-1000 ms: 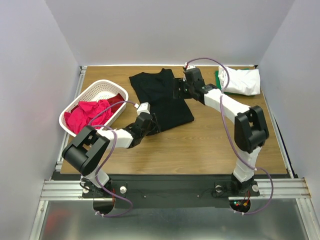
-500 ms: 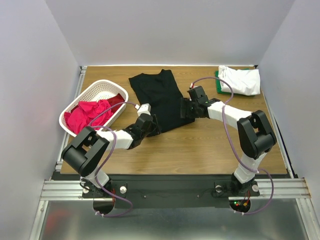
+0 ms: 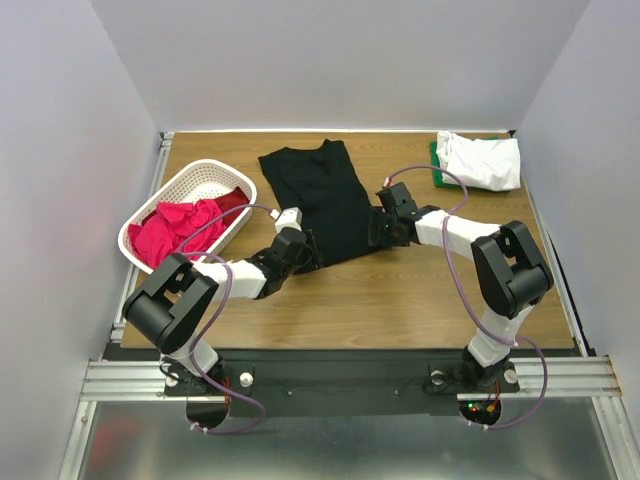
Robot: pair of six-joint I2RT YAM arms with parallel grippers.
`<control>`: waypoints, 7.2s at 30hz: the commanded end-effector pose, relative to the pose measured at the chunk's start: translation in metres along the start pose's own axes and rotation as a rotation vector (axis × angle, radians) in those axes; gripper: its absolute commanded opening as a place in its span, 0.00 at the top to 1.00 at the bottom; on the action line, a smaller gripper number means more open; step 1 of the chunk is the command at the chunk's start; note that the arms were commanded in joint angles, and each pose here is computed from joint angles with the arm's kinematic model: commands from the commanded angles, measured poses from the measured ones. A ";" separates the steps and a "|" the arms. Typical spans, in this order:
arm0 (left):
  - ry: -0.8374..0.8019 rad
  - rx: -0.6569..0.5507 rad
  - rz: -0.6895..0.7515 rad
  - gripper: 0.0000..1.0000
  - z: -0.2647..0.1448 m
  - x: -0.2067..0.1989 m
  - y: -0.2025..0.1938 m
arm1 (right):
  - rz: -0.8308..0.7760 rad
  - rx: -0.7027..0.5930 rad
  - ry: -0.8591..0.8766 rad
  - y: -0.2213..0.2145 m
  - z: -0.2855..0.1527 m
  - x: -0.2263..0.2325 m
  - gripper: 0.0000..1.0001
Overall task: Fold and stack the t-shirts
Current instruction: Fold the tshirt
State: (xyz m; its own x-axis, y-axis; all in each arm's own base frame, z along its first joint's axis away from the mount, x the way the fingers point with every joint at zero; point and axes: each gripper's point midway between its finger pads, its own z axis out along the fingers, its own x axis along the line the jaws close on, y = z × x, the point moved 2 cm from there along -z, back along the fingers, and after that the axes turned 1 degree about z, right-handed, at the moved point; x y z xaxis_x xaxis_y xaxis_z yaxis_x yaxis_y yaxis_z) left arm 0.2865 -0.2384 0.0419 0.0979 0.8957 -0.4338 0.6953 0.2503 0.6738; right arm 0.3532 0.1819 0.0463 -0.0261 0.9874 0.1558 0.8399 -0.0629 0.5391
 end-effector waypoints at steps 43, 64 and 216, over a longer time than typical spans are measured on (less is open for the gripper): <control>0.011 -0.024 -0.227 0.19 -0.044 0.006 0.023 | 0.059 0.125 0.067 -0.067 -0.008 -0.010 1.00; 0.061 0.152 -0.206 0.38 -0.037 0.028 -0.030 | 0.057 0.123 0.066 -0.068 -0.006 -0.011 0.99; -0.688 0.030 -0.121 1.00 -0.200 -0.114 0.008 | 0.056 -0.268 0.335 -0.016 -0.261 0.012 1.00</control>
State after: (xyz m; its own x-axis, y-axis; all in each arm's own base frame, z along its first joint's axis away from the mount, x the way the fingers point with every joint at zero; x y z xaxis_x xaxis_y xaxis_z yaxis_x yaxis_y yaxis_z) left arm 0.1179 -0.2566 0.1917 0.4287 0.4498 -0.7835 0.8024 0.2090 0.5591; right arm 0.1713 0.1582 0.2382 -0.1877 0.8480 0.4956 0.7533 -0.1996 0.6267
